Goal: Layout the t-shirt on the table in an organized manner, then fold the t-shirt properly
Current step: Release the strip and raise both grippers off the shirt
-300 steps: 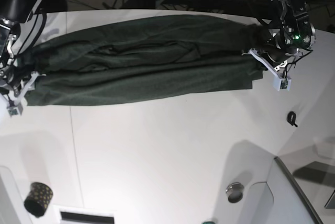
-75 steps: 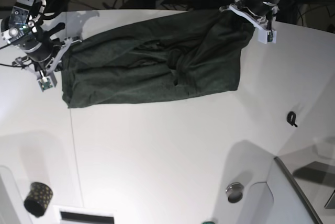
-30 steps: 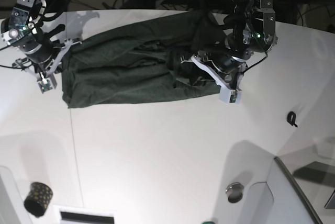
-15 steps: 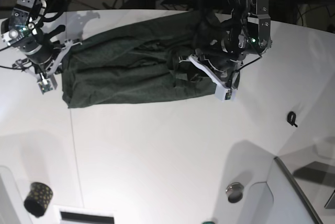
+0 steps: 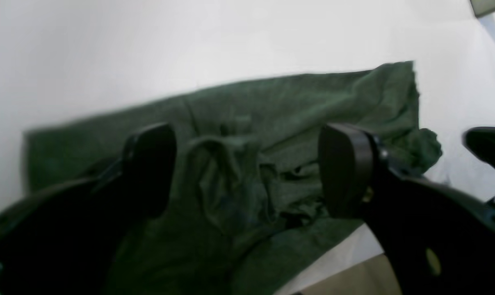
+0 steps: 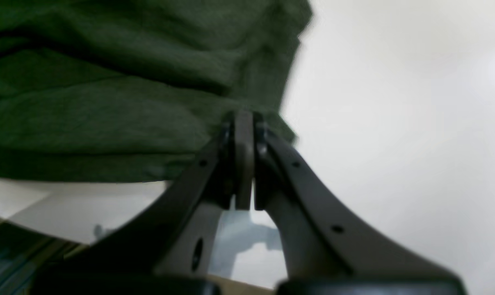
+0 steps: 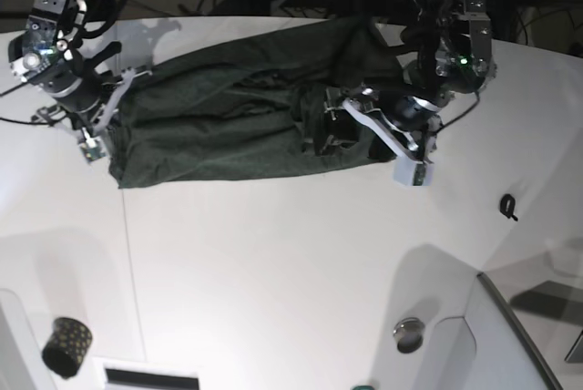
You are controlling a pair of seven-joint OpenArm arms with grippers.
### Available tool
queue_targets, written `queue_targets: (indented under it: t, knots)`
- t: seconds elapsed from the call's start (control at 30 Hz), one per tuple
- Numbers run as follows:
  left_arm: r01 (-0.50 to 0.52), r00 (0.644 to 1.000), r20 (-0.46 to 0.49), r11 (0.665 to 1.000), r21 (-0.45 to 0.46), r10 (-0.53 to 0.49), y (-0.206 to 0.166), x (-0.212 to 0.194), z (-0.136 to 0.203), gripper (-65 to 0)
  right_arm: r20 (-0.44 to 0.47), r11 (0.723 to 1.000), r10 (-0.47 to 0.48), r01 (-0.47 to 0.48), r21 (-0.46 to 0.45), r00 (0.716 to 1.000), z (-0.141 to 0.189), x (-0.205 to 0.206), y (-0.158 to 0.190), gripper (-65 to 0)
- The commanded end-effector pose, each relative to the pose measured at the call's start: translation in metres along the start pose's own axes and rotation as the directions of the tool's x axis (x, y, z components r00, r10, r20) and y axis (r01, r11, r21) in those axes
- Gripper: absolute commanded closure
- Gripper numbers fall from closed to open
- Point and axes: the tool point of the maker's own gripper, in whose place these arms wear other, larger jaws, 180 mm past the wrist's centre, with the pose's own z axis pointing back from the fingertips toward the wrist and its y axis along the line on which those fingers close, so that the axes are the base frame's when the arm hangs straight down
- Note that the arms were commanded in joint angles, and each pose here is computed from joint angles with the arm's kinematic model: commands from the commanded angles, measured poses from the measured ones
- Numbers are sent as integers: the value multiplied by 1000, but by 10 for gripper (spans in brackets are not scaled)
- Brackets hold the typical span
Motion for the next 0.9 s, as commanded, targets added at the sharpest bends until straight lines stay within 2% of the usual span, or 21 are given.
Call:
queue_targets:
  t: [0.0,0.07,0.17,0.23,0.33,0.43,0.53,0.63,0.87]
  knots:
    - [-9,999,38,999,50,7,17,10,8,-518,49,1000,19,-20,10,999,4,14,5,-9]
    - [-55,997,57,988,146,48,53,8,24,-518,68,997,56,-59,45,996,3,23,21,-9]
    - [-124,991,92,950,287,101,105,2,57,-518,90,990,97,-105,92,991,2,32,42,-9]
    - [-110,993,83,935,337,87,126,-3,74,-518,107,989,103,-113,95,989,1,39,44,-9]
    - [1,1000,-6,963,270,0,124,-22,73,-525,113,990,94,-105,92,989,-1,44,42,-9]
    - [52,996,-76,984,170,-40,120,-49,65,-530,121,990,94,-106,90,988,-3,48,41,-9]
    - [14,994,-112,993,120,-1,125,-75,59,-530,119,990,98,-109,87,988,-3,48,39,-9]
    - [-56,988,-133,989,138,75,136,-94,58,-528,117,990,102,-112,85,988,-3,47,38,-9]
    - [-82,993,-79,990,116,92,128,-85,46,-528,116,990,102,-112,85,988,-3,47,38,-9]
